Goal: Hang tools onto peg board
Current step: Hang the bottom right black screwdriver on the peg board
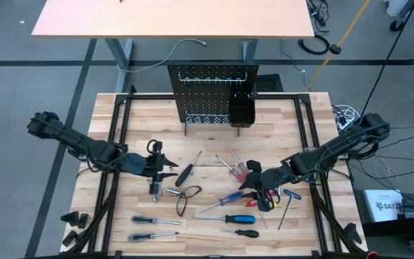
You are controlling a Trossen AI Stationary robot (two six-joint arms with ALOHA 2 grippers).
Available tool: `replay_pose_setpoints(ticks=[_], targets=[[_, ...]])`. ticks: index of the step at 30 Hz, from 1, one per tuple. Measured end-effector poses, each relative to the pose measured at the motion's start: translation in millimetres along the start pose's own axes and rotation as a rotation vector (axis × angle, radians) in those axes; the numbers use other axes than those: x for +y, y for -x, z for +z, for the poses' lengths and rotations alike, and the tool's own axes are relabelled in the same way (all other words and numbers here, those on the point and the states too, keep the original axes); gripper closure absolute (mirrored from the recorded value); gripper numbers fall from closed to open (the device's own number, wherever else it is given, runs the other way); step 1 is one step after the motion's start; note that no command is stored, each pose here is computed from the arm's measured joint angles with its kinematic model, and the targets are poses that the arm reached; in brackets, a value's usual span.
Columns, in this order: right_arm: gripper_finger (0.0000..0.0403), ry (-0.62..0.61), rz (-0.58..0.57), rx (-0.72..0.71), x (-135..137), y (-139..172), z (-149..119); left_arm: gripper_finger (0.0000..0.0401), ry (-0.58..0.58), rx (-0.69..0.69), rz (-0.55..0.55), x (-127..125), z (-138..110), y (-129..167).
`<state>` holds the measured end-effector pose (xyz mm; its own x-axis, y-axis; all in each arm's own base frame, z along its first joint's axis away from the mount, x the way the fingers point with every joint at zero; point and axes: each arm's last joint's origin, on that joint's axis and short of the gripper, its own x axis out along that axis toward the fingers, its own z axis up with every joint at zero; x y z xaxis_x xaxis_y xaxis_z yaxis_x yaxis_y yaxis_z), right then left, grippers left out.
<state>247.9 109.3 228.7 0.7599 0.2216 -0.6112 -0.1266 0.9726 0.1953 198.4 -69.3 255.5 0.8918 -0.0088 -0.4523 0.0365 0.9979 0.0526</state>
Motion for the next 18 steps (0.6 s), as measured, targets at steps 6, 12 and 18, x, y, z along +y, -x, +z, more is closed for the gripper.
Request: replay_pose_setpoints(ticks=[6,12,18], targets=[[0.0273,0.040,-0.073,-0.009,-2.7,0.2,-0.5,0.0260,-0.106,-0.051,0.018,-4.7,4.1,-14.8],[0.0269,0.029,-0.090,0.044,-4.3,0.8,-5.2,0.0260,-0.017,-0.063,0.094,3.1,5.4,-20.1],[0.0217,-0.047,-0.166,0.171,-7.7,7.0,-9.2,0.0260,0.010,-0.047,0.126,16.3,5.2,-22.8]])
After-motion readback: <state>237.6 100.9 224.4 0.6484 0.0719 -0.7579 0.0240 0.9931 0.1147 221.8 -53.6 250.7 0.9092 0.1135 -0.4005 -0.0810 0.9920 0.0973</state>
